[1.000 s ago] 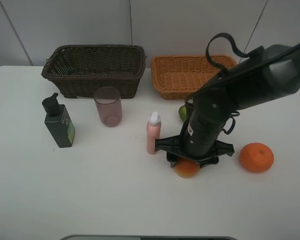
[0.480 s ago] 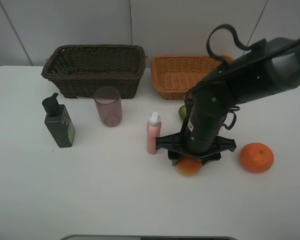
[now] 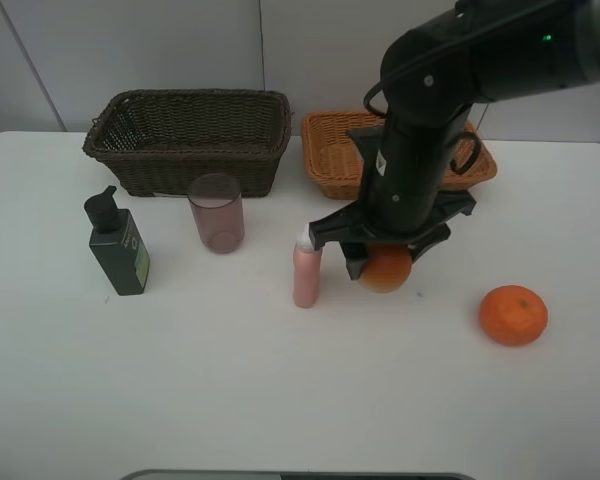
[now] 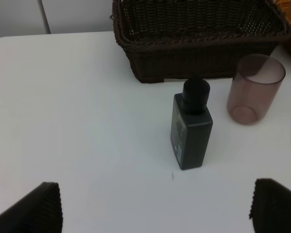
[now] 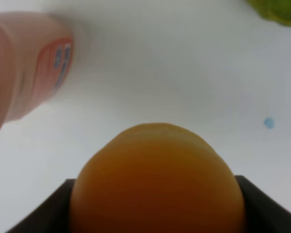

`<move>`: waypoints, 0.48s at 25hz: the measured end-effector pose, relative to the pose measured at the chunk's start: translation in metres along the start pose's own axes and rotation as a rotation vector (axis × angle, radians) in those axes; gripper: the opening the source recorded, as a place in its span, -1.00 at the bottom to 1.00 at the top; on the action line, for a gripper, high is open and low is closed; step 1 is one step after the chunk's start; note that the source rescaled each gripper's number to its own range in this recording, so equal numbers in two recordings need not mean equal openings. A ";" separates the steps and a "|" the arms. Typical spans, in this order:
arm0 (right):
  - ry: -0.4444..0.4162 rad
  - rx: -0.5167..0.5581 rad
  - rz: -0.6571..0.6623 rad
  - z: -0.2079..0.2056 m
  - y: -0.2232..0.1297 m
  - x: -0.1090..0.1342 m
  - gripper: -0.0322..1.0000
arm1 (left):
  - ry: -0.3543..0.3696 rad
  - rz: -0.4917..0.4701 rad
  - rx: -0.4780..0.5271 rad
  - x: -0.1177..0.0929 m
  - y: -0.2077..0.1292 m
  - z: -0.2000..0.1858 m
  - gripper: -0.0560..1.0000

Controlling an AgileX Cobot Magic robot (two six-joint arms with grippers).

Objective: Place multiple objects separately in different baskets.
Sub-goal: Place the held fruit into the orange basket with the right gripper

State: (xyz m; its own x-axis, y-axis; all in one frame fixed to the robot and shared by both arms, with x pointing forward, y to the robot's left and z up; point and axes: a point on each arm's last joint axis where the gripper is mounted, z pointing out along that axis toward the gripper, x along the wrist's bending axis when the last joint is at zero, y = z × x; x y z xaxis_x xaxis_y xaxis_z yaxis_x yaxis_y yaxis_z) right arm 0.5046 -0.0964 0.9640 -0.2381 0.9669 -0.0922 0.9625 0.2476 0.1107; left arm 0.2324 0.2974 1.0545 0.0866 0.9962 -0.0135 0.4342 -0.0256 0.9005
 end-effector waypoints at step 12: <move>0.010 -0.131 0.039 -0.035 0.066 -0.061 -0.94 | 0.000 0.000 0.000 0.000 0.000 0.000 1.00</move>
State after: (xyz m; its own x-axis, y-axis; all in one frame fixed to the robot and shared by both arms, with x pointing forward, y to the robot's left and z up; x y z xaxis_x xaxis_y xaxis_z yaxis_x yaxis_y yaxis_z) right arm 0.5785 -0.1372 1.0113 -0.2028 0.9763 -0.0759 0.9459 0.2153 0.2426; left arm 0.2324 0.2974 1.0545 0.0866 0.9962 -0.0135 0.4342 -0.0256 0.9005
